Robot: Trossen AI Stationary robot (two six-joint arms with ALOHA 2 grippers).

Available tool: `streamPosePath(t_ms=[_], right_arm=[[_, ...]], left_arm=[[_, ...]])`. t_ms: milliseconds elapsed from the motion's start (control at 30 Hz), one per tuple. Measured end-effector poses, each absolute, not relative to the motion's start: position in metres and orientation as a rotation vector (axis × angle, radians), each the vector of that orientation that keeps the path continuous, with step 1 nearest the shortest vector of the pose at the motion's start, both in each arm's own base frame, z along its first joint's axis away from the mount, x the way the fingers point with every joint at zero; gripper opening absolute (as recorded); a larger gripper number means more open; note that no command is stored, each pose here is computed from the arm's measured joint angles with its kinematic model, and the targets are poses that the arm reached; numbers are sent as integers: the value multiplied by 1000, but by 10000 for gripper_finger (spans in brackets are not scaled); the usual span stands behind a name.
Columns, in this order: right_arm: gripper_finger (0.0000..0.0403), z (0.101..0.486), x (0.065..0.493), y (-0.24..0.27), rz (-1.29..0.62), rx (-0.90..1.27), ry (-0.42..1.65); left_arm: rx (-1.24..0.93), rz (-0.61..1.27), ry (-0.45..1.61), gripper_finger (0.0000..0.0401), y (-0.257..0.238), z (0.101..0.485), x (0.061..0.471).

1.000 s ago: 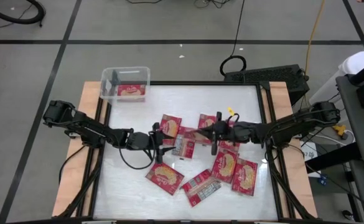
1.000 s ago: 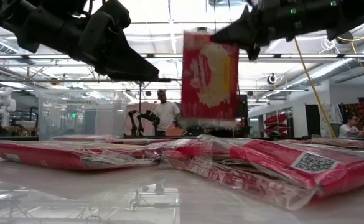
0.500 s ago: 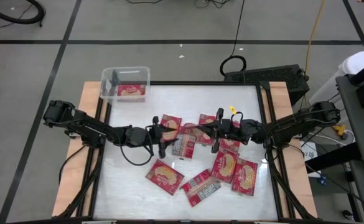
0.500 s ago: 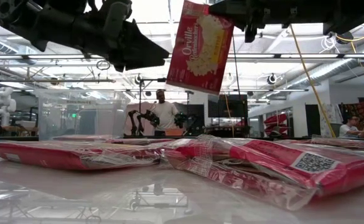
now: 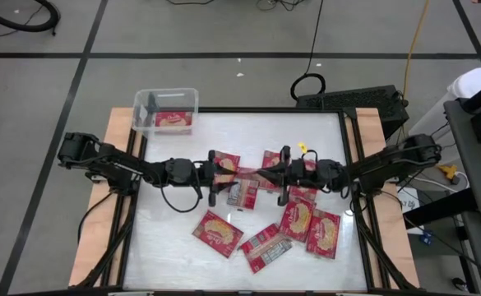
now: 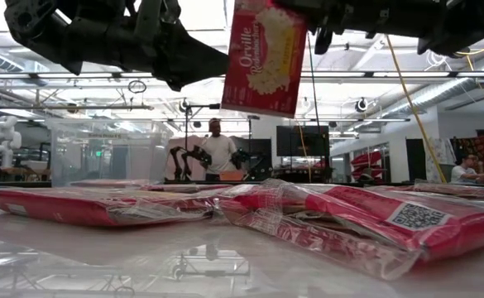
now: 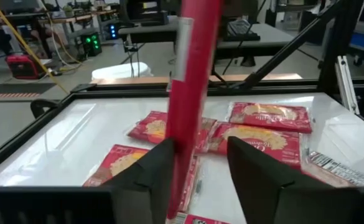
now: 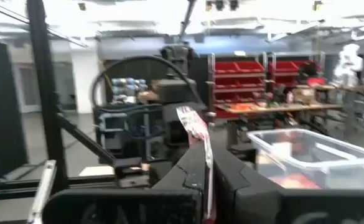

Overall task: Sort popcorn bags into baskets
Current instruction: Put the red popcorn bag into the transparent container

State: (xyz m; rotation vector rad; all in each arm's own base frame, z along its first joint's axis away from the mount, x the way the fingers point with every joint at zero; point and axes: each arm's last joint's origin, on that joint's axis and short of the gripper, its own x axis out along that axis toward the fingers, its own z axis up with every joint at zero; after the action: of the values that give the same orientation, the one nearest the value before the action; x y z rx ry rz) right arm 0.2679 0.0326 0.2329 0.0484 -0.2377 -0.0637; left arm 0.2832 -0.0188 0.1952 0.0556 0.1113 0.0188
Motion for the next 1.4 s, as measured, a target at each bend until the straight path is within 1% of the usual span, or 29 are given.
streamPosePath(t_ms=[133, 267, 367, 433, 500, 567, 733, 800, 867, 933, 1000, 1067, 1133, 1267, 1300, 1333, 1400], right_arm=[[0, 230, 271, 32, -65, 51, -265], [0, 225, 273, 30, -72, 59, -250], [0, 225, 273, 30, -72, 63, -249], [0, 225, 273, 30, -72, 63, -249], [0, 225, 273, 30, -73, 64, -250], [0, 225, 273, 30, -74, 63, -250], [0, 226, 273, 30, -74, 59, -255], [0, 227, 273, 30, -74, 59, -259], [0, 226, 273, 30, -74, 59, -257], [0, 226, 274, 30, -74, 58, -251], [0, 226, 274, 30, -74, 57, -251], [0, 226, 274, 30, -74, 55, -251], [0, 225, 274, 30, -75, 52, -245], [0, 224, 274, 30, -75, 50, -232], [0, 224, 274, 30, -75, 50, -233], [0, 224, 274, 30, -75, 50, -233], [0, 224, 274, 30, -75, 51, -230]], left_arm=[[56, 16, 114, 108, -19, 195, 283], [56, 15, 115, 78, -19, 195, 283], [58, 25, 115, 64, -19, 195, 283], [59, 33, 116, 65, -19, 195, 283], [60, 34, 117, 80, -19, 195, 283], [51, 35, 117, 108, -18, 195, 283], [13, 63, 152, 207, -18, 180, 289], [5, 69, 139, 240, -17, 172, 296], [5, 70, 140, 259, -17, 161, 300], [2, 69, 115, 259, -18, 155, 303], [0, 70, 109, 240, -18, 150, 305], [0, 77, 118, 203, -18, 146, 306], [3, 78, 120, 154, -18, 146, 306], [32, 67, 123, 36, -20, 150, 304], [33, 66, 126, 23, -21, 151, 304], [33, 65, 132, 20, -21, 153, 303], [35, 66, 159, 29, -20, 157, 300]])
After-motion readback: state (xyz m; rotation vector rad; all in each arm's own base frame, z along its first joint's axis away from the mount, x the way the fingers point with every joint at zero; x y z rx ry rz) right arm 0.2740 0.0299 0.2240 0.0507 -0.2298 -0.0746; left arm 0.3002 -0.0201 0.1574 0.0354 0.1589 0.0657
